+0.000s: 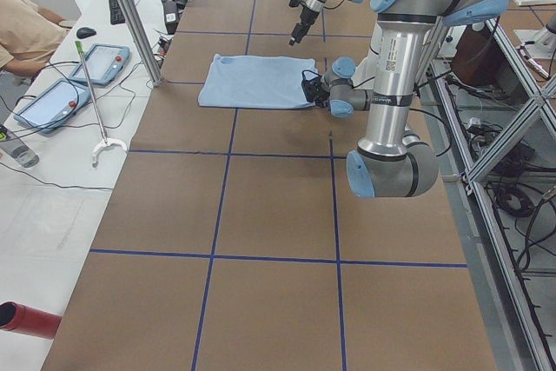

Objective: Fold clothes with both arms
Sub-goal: 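Grasp the near corners of the folded shirt with both grippers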

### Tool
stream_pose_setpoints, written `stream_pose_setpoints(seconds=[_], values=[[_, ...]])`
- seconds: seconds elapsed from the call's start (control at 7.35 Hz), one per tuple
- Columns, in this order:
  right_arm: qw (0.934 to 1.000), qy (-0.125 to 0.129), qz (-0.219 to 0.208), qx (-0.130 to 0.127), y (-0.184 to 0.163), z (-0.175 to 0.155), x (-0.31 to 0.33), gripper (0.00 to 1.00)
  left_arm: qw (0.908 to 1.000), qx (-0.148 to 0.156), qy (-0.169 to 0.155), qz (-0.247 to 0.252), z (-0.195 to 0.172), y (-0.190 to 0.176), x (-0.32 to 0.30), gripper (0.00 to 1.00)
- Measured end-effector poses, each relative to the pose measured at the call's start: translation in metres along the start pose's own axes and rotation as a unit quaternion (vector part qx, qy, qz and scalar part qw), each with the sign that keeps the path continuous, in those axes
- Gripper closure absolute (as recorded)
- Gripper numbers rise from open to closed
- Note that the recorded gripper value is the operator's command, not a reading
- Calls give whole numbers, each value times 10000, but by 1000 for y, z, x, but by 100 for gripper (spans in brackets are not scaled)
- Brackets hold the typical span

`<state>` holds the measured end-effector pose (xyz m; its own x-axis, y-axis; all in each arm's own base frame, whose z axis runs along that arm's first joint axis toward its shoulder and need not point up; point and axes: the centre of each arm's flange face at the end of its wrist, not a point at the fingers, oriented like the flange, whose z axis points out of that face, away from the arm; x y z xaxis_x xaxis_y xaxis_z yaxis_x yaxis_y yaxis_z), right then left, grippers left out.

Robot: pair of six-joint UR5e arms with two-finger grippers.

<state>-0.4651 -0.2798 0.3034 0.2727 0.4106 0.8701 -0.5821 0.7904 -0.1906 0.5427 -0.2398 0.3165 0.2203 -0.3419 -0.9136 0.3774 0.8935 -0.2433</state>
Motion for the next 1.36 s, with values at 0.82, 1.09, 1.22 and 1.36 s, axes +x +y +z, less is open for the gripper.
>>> stream_pose_setpoints(seconds=[0.82,1.09,1.22,1.36], values=[[9889,1077,958,367,123,33,-15,30,10000,57,31,-2,-1,-1,1,100],[9862,1134,1117,446,126,39,-18,30,10000,56,52,-5,-3,-1,3,100],[9851,1179,1156,489,127,40,-18,31,10000,56,56,-6,-3,-1,3,100],[9844,1203,1171,519,127,41,-18,33,10000,56,58,-6,-3,-1,3,100]])
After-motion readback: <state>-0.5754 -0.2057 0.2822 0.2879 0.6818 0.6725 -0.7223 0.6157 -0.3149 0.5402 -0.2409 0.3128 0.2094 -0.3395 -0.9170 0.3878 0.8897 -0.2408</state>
